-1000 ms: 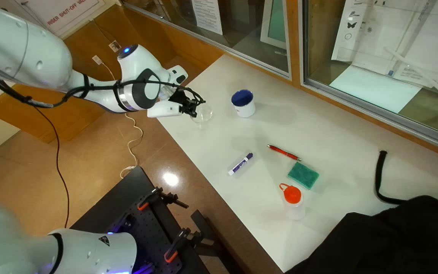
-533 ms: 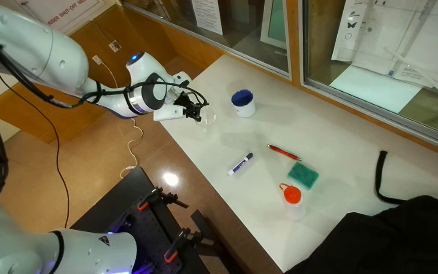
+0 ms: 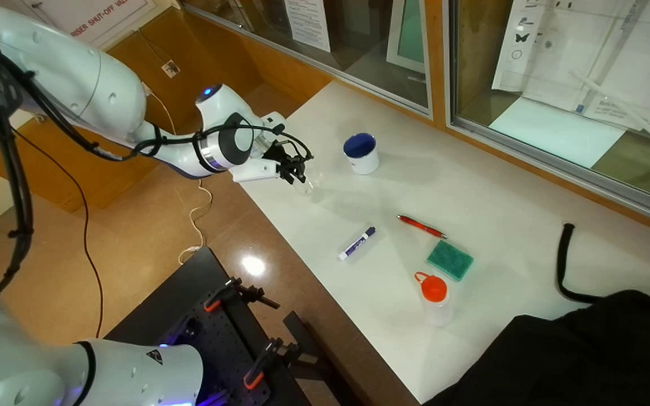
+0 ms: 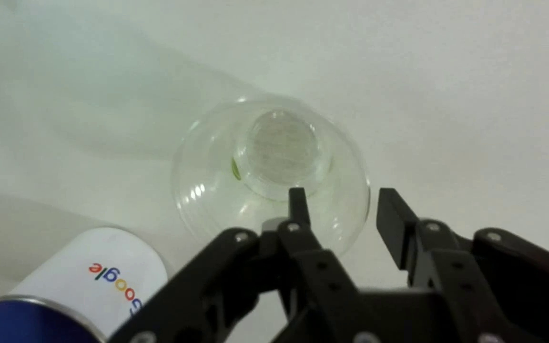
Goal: Move the glass cup to the left.
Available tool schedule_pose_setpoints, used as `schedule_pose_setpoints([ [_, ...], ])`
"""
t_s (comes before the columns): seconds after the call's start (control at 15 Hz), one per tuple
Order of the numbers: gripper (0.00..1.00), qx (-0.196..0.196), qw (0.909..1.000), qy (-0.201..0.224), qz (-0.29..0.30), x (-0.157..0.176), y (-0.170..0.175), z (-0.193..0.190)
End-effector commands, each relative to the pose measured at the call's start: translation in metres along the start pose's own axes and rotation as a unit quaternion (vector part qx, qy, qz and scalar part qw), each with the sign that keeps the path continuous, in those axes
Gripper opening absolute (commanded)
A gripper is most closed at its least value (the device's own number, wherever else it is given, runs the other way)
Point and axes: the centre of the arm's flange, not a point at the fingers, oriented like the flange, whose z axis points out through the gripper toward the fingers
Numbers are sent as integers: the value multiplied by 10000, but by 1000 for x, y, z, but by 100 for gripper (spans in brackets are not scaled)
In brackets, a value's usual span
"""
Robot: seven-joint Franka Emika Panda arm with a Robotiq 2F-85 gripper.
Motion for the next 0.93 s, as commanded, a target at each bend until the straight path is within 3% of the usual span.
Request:
schedule_pose_setpoints([
  [0.0,76,58,9998,215,12,-2,2,-20],
  [0.2,97,421,9983,406,-68,-7,9,-44],
  [0.27,100,552,9973,475,-92,-7,11,-52],
  [0.53,100,976,9929,660,169,-18,33,-88],
  [0.87,100,1170,9886,697,635,-31,66,-121],
])
